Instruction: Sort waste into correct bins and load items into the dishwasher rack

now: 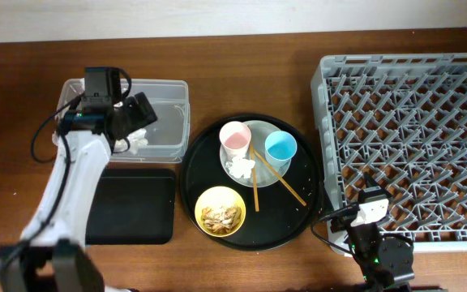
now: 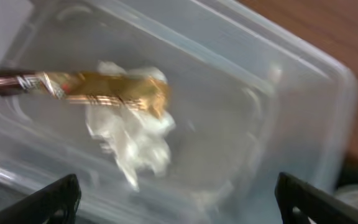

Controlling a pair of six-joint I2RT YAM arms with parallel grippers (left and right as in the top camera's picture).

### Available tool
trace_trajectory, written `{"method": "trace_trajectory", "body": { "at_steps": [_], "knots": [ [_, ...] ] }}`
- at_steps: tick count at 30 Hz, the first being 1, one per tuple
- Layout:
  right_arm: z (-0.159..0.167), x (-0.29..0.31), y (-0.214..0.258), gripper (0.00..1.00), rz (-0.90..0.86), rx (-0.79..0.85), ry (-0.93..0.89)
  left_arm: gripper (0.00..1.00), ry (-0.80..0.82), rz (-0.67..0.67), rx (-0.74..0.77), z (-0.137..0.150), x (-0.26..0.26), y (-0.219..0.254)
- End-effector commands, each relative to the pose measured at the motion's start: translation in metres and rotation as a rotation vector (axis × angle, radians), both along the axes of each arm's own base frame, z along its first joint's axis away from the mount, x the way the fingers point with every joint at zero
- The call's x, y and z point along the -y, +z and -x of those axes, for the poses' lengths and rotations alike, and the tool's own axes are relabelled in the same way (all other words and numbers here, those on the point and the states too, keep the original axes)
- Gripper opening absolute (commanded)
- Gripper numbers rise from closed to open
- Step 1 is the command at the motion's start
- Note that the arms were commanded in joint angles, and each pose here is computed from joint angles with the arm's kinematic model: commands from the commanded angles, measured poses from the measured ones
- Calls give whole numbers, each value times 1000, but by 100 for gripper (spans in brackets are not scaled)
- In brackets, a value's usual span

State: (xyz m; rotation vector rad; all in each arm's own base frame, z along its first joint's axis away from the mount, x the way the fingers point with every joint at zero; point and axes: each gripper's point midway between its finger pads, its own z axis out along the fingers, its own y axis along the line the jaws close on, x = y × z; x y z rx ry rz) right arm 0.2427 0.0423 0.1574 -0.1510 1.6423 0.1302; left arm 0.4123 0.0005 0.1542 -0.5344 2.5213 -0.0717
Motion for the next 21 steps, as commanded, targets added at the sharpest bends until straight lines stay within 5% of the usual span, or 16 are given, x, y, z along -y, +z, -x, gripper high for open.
{"method": "trace_trajectory", "body": {
  "at_steps": [1, 12, 21],
  "knots": [
    [0, 3, -2, 98, 4, -2, -14, 99, -171, 43, 84, 29, 52, 52],
    [0, 3, -2, 99, 4, -2, -14, 99, -536, 26, -64, 109, 167, 40],
    [0, 3, -2, 98, 4, -2, -14, 99, -633, 15, -165, 130, 215, 7]
  ]
}}
